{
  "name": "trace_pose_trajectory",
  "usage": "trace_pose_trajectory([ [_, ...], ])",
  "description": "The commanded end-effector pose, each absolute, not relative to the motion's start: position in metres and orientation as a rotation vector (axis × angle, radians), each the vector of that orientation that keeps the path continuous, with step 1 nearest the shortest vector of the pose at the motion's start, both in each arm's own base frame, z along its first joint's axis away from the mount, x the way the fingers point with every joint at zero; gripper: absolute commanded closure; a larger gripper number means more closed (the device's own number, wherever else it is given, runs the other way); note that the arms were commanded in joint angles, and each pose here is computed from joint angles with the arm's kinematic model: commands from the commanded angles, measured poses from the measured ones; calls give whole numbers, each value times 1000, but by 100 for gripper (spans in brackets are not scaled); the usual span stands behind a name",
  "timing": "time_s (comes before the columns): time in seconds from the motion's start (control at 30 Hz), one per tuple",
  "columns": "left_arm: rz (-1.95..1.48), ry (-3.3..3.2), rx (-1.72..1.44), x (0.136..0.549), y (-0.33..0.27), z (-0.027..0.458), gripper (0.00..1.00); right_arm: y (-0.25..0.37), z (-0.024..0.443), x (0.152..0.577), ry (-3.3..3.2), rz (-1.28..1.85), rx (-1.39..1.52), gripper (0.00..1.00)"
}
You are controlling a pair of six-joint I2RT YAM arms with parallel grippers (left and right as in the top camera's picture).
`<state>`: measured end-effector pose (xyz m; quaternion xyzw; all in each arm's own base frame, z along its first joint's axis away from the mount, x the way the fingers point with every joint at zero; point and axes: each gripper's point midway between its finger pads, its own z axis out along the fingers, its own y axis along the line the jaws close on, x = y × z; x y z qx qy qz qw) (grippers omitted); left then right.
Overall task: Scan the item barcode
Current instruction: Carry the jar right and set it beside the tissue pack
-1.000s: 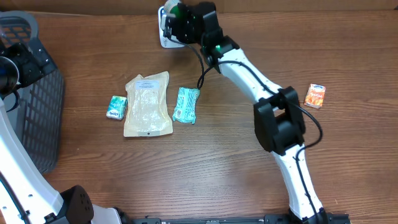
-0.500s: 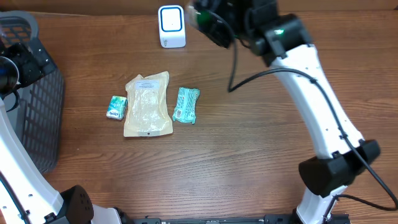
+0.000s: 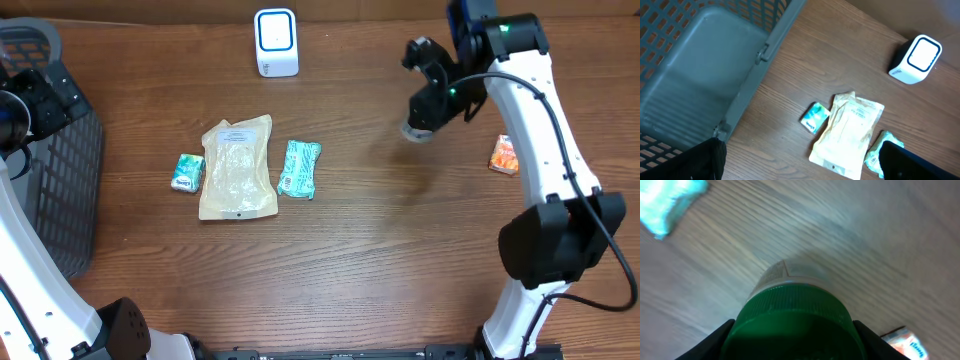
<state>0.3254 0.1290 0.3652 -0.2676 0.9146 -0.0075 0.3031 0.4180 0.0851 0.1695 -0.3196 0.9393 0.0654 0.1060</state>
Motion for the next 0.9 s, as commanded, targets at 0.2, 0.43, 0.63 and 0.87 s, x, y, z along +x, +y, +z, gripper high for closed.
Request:
trace_pose_trajectory([
  [0.2,-20,2428,-679,327,128,366,0,6,96,438,2878,114,-464,57],
  [0.43,-19,2429,-679,327,128,366,1,-33,75,439,2897,33,-287,57],
  [0.63,-20,2428,-679,327,128,366,0,-58,76,438,2914,-156,-259,57],
  [0.87,-20,2428,-679,327,128,366,1,-80,78,433,2934,-339,-161,56],
])
